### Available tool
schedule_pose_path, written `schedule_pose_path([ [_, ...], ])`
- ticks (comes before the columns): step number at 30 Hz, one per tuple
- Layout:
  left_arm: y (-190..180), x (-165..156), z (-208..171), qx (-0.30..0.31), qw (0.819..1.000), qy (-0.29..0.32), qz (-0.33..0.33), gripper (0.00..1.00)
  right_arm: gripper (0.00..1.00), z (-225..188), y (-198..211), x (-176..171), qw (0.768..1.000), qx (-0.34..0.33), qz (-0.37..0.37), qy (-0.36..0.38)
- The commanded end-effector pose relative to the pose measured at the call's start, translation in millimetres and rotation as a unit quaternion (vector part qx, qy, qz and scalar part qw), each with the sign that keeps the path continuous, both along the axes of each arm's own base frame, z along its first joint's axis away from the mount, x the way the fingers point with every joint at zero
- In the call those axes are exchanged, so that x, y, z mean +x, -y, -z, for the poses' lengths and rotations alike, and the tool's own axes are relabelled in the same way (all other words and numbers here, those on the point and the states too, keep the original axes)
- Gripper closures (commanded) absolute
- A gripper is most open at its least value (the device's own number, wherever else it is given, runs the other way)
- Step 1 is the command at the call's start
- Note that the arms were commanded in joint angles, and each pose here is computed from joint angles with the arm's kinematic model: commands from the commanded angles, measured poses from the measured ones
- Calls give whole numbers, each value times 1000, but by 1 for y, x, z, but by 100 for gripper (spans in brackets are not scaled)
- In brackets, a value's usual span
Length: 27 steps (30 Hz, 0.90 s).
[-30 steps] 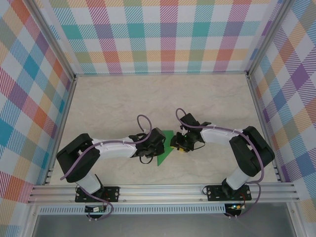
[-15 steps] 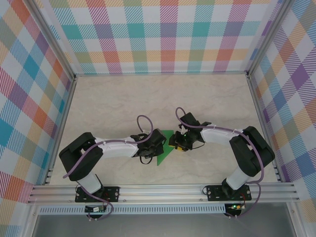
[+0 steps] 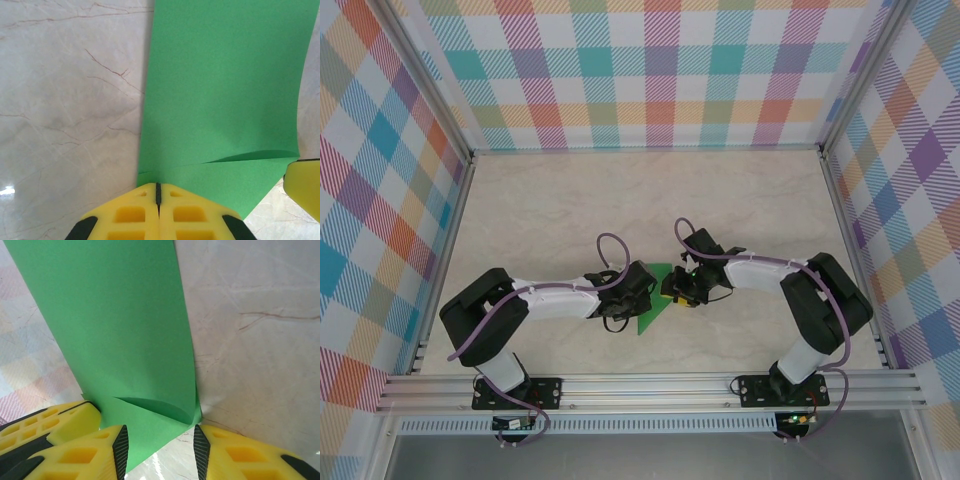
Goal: Fold a paper plane with a square sheet of paper (pick it up from the middle)
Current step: Fourth fold the wing at the center of the table.
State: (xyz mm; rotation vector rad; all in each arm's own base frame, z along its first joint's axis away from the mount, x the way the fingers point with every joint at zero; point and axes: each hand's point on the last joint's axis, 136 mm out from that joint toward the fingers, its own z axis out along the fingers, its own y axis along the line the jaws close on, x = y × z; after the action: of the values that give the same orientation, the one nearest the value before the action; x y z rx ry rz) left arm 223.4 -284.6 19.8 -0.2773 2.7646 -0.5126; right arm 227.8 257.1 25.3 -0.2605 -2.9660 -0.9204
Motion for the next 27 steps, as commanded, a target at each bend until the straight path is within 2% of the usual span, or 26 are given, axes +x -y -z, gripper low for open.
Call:
schedule_pose_path([
  [1, -13, -6, 8, 36, 999, -7, -6, 95, 60, 4, -1, -1, 1000, 4, 0, -10],
  [8, -13, -5, 7, 37, 999, -6, -7, 95, 65, -6, -17, 1, 999, 52, -15, -3],
  [22, -16, -2, 1, 40, 999, 5, -11, 95, 72, -8, -26, -6, 995, 97, -19, -19],
  [27, -24, -3, -5, 64, 998, 6, -9, 93, 87, -6, -28, -7, 994, 102, -21, -25],
])
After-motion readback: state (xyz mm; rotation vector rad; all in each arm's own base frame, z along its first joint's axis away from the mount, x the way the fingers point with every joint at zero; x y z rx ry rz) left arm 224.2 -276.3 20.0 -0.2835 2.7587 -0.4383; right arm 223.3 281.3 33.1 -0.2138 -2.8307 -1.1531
